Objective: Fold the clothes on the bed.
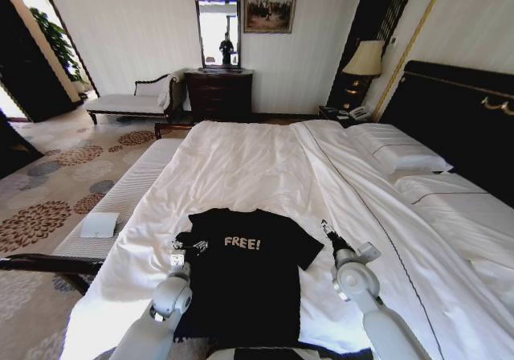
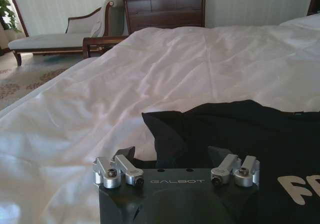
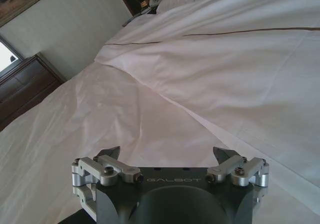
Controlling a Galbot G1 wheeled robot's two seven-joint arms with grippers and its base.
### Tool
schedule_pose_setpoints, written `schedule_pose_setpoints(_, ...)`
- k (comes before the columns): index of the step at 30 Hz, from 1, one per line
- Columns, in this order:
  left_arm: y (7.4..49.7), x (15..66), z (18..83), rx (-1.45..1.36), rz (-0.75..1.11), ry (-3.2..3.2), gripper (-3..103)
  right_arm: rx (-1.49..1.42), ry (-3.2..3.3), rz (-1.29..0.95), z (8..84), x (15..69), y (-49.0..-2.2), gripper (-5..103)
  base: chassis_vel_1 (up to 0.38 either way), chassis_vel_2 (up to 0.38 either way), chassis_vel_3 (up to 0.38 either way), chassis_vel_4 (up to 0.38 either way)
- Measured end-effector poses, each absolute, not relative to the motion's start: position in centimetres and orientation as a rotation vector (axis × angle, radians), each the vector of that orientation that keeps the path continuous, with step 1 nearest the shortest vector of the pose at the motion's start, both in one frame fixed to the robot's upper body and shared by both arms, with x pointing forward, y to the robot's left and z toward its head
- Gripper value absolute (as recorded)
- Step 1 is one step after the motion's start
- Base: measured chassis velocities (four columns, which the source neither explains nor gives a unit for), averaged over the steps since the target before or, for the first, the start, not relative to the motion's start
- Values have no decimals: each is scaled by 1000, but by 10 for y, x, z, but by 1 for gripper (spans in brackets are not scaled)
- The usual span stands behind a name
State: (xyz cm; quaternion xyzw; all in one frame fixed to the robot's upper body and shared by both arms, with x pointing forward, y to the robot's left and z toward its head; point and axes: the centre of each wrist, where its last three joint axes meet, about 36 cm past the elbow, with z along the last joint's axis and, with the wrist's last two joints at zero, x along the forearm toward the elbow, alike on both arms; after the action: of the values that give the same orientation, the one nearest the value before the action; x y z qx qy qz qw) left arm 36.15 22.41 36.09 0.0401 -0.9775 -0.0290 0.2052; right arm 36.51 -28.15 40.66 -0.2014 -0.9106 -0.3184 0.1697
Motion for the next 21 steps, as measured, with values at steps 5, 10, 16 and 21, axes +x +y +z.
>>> schedule_pose_setpoints(5, 223, 363, 352, 124, -38, -2696, 65, -569, -2586, -897, 404, 364, -279, 100, 0, 0, 0, 0)
schedule_pose_setpoints(10, 220, 363, 350, 128, -3, -2684, 48, -564, -2587, -894, 404, 362, -277, 100, 0, 0, 0, 0)
schedule_pose_setpoints(16, 221, 365, 351, 137, 50, -2679, 27, -568, -2586, -883, 402, 358, -275, 100, 0, 0, 0, 0)
schedule_pose_setpoints(21, 224, 366, 354, 148, 73, -2684, 6, -568, -2589, -880, 402, 355, -273, 100, 0, 0, 0, 0)
